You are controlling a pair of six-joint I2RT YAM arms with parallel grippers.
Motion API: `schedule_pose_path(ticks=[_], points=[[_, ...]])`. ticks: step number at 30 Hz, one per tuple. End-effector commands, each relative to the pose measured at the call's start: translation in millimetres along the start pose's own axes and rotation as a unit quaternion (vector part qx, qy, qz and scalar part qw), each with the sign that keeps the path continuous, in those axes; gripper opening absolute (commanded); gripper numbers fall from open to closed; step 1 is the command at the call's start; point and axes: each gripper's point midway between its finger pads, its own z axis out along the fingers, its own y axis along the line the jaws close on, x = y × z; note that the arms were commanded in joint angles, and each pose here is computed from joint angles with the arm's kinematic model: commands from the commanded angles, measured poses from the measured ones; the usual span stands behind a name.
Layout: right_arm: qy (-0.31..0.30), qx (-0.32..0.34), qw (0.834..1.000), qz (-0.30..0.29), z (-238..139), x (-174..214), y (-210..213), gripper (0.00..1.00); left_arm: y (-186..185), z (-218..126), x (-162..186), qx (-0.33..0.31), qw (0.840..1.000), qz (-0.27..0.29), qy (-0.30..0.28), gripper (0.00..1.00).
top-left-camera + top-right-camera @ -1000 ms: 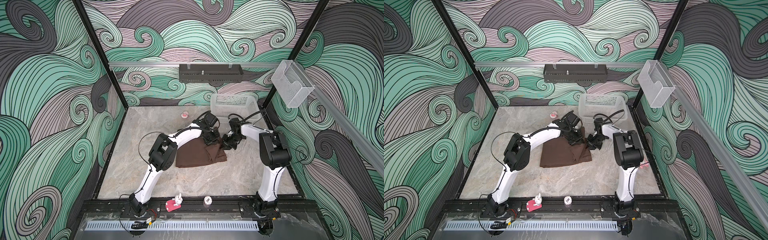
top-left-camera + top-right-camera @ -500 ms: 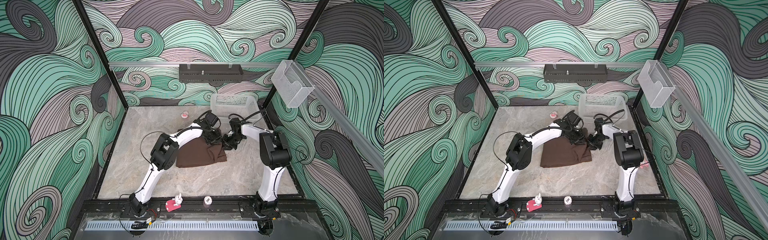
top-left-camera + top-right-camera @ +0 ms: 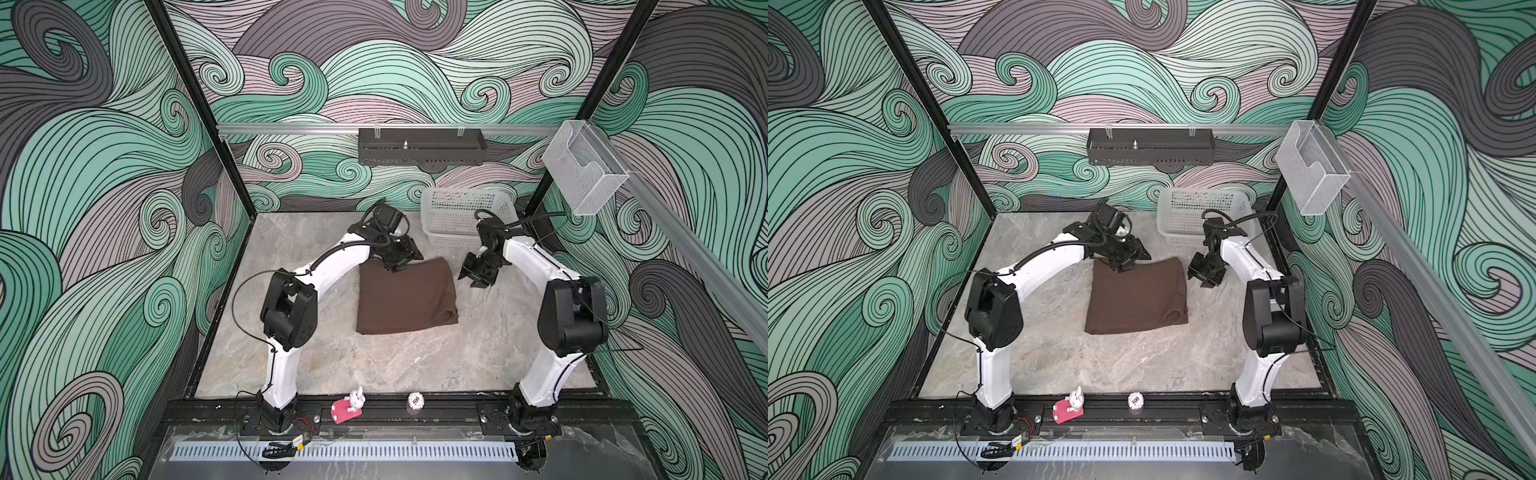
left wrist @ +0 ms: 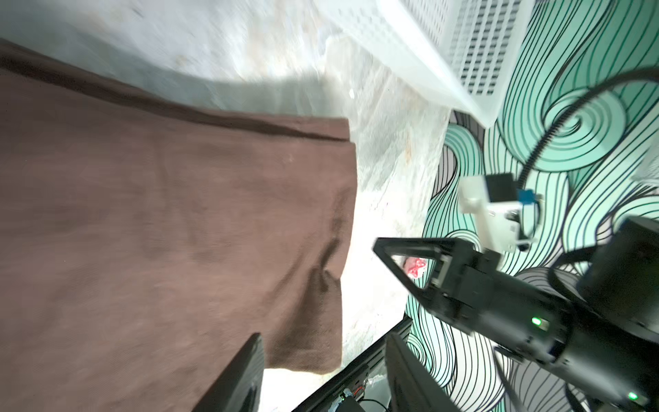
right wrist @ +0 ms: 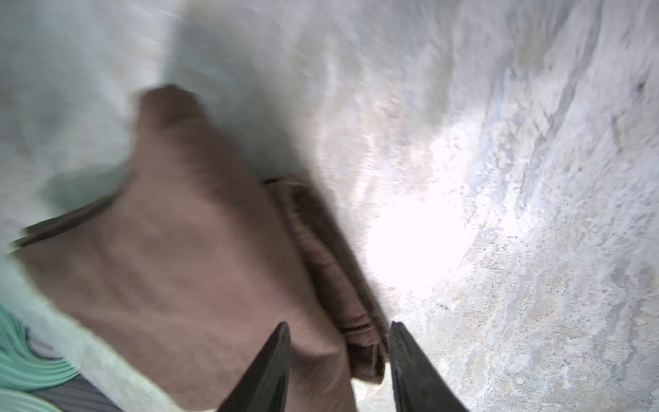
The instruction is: Fold and stack the trousers
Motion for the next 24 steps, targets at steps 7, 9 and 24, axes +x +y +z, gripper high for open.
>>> schedule_pose_path(ticks=[7,9,24], points=[[0.071,-0.124,0.988,-0.052,12,42,78,0.16,73,12,17,-0.05,0.997,-0.026,0.061,0.58],[0.101,-0.126,0.986,-0.039,29,54,72,0.12,87,14,21,-0.062,0.994,-0.034,0.079,0.59],[0.149,-0.014,0.989,0.003,74,97,-33,0.21,160,23,51,-0.119,0.978,-0.06,0.163,0.64]])
